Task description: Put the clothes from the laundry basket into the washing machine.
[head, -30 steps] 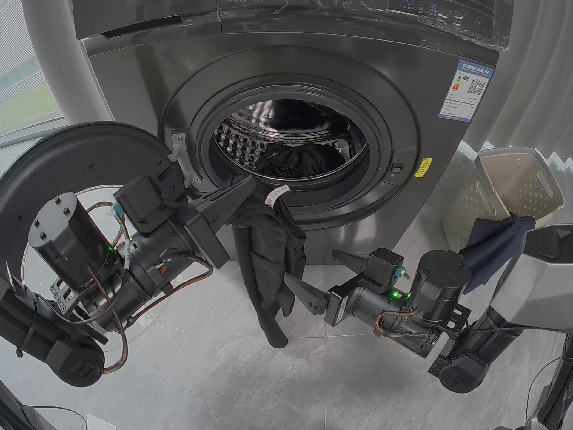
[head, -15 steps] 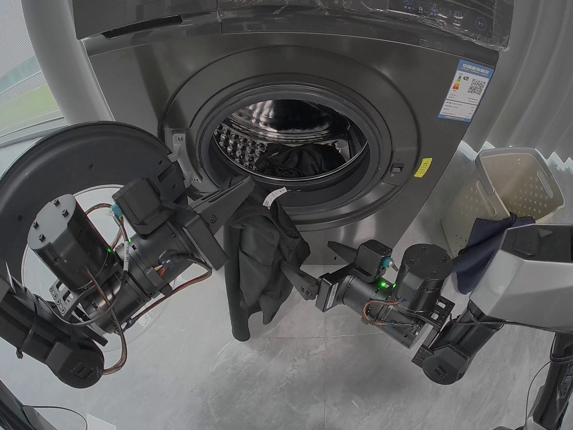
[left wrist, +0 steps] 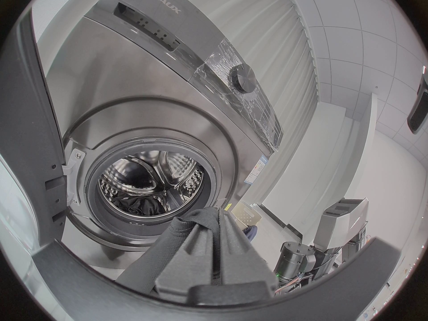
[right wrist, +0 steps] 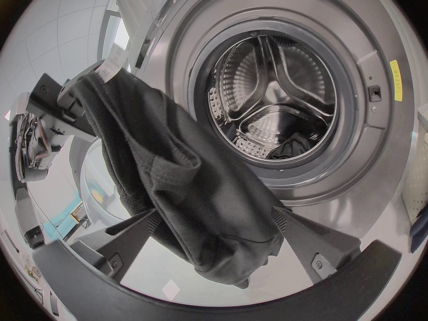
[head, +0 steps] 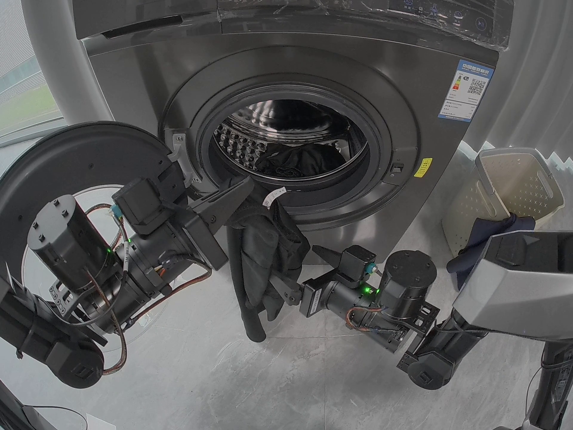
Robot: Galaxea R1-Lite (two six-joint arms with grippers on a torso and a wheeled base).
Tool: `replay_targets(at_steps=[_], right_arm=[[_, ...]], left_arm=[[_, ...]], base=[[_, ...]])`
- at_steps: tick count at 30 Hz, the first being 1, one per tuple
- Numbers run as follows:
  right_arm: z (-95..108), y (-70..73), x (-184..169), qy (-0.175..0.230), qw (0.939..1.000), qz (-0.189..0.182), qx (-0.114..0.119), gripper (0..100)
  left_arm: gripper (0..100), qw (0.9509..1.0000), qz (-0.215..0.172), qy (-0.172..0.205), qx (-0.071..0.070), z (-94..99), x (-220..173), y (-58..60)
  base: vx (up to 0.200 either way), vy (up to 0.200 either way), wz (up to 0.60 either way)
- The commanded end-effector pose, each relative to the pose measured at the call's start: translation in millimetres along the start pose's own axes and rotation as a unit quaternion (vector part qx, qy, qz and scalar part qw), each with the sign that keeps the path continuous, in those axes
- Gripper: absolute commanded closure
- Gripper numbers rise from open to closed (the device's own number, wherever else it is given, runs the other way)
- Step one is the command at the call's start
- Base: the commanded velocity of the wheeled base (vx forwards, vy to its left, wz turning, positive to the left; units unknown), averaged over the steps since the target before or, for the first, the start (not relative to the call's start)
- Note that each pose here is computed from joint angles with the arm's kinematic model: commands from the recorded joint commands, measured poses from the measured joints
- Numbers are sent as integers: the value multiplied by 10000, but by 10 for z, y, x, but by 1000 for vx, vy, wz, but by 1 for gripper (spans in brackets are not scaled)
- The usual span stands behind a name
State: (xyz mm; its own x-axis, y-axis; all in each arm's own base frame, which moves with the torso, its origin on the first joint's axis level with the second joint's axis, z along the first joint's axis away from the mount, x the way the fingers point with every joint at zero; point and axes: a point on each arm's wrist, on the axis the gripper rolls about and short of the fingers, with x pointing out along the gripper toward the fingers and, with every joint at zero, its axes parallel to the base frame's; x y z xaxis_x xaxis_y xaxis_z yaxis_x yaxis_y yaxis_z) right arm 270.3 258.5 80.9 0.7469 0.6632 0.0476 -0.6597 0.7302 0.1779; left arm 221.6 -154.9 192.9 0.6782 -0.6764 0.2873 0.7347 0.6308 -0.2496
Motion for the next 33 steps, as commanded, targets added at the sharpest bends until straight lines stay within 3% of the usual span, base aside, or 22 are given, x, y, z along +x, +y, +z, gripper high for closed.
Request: replay_targets(at_steps=[1,22,23,29,33], right_arm=[[-42,46,25,26,10000,55,-2,0],[17,18,362,-498,9987,86,24,0],[17,18,362,-498,9987,86,24,100],[242,-3,206,-616,9981,37,5,100],[456,-97,8,-701,9975,-98,-60,100]], left_arm=[[100,10000,9,7,-2,-4,0,6],[100,10000,75,-38,2,6,14,9],[100,10000,65,-43,3,7,14,8],[100,10000,81,-16,0,-8,16,18],[100,10000,93,19,-7,-28,16,24]], base=[[0,0,0],[0,0,0],[0,0,0],[0,0,0],[0,0,0]])
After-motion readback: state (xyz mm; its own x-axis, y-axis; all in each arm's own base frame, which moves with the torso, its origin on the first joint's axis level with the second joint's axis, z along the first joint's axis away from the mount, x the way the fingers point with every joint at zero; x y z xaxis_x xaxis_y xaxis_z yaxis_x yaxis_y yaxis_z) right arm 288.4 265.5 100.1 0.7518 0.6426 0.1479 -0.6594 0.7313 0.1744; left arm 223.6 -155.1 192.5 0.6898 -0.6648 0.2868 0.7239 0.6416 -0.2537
